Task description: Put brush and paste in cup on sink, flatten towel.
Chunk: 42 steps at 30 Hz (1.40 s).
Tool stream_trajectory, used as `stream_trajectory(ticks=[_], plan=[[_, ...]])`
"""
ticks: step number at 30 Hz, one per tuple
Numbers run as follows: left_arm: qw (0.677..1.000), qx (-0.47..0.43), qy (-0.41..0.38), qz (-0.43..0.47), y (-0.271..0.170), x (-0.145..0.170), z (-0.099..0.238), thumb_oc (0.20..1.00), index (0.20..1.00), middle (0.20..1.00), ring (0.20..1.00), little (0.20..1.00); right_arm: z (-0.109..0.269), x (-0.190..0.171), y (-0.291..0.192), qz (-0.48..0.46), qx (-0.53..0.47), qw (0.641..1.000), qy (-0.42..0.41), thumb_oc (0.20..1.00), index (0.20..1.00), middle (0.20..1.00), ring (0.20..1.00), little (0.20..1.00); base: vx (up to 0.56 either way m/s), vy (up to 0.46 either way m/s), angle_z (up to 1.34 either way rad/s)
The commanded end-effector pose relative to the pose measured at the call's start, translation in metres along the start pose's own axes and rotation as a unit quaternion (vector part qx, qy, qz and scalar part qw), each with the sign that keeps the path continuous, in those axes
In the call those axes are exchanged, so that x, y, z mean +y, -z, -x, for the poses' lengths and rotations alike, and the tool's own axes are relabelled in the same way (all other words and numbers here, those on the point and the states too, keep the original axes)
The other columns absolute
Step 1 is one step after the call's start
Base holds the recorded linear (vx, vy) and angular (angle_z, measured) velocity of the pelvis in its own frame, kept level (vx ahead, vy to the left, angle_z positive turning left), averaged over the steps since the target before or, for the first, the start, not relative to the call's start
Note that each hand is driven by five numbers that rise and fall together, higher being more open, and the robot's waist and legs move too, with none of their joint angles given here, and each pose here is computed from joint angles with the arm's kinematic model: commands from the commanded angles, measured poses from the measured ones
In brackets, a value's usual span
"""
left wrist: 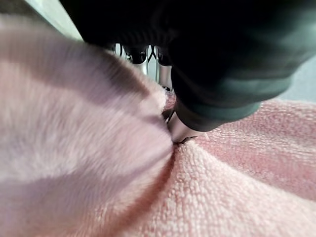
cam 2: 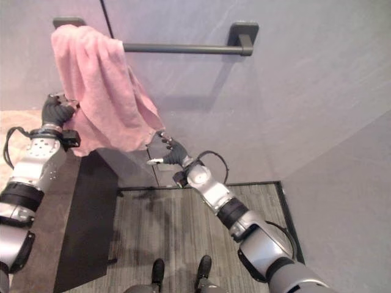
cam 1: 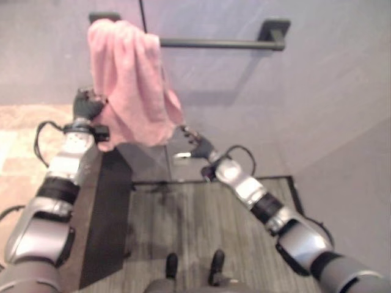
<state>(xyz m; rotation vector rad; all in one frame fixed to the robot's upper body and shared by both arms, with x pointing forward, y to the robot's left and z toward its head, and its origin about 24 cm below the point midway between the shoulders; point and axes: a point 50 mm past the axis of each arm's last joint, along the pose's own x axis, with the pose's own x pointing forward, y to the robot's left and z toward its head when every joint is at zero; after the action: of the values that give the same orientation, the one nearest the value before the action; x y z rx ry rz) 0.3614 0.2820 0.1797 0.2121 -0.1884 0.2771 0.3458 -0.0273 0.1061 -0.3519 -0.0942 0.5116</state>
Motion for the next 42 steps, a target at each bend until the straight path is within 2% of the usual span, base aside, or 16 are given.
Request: stream_trajectory(ticks=[1, 11, 16, 22, 28, 30, 32, 42], plan=[[0.997, -0.081, -0.002, 0.000, -0.048, -0.003, -0.016, 0.200, 0.200, 0.200, 0.200, 0.200, -0.015, -0.009, -0.058, -0.023, -0.111, 0.993, 0.014, 1.000, 1.000, 1.000, 1.000, 1.000, -0.01, -0.001, 0.07], [0.995, -0.097, 0.021, -0.002, -0.053, -0.017, -0.014, 0.200, 0.200, 0.200, 0.200, 0.200, -0.026, -0.013, -0.081, -0.018, -0.126, 0.991, 0.028, 1.000, 1.000, 1.000, 1.000, 1.000, -0.01, 0.002, 0.04], [0.993, -0.114, 0.034, -0.002, -0.064, -0.026, -0.013, 0.200, 0.200, 0.200, 0.200, 0.200, -0.037, -0.023, -0.086, 0.026, -0.098, 0.993, 0.056, 1.000, 1.000, 1.000, 1.000, 1.000, -0.03, 0.008, 0.05], [0.992, -0.122, 0.035, 0.006, -0.067, -0.028, -0.012, 0.200, 0.200, 0.200, 0.200, 0.200, -0.039, -0.024, -0.087, 0.032, -0.089, 0.994, 0.059, 1.000, 1.000, 1.000, 1.000, 1.000, -0.02, 0.004, 0.05], [0.985, -0.156, 0.070, 0.030, -0.081, -0.043, -0.006, 0.200, 0.200, 0.200, 0.200, 0.200, -0.053, -0.022, -0.094, -0.033, -0.060, 0.996, 0.065, 1.000, 1.000, 1.000, 1.000, 1.000, -0.02, 0.001, 0.01], [0.985, -0.153, 0.079, 0.030, -0.079, -0.048, -0.006, 0.200, 0.200, 0.200, 0.200, 0.200, -0.054, -0.020, -0.096, -0.038, -0.063, 0.995, 0.062, 0.881, 0.881, 0.881, 0.881, 0.881, -0.01, -0.016, 0.05], [0.985, -0.152, 0.083, 0.028, -0.078, -0.050, -0.005, 0.200, 0.200, 0.200, 0.200, 0.200, -0.054, -0.020, -0.097, -0.043, -0.066, 0.995, 0.061, 0.200, 0.200, 0.200, 0.200, 0.200, 0.00, -0.006, 0.04], [0.985, -0.146, 0.079, 0.037, -0.067, -0.044, 0.004, 0.200, 0.200, 0.200, 0.200, 0.200, -0.043, -0.031, -0.096, -0.034, -0.101, 0.991, 0.079, 0.200, 0.200, 0.200, 0.200, 0.200, 0.00, -0.001, 0.00]])
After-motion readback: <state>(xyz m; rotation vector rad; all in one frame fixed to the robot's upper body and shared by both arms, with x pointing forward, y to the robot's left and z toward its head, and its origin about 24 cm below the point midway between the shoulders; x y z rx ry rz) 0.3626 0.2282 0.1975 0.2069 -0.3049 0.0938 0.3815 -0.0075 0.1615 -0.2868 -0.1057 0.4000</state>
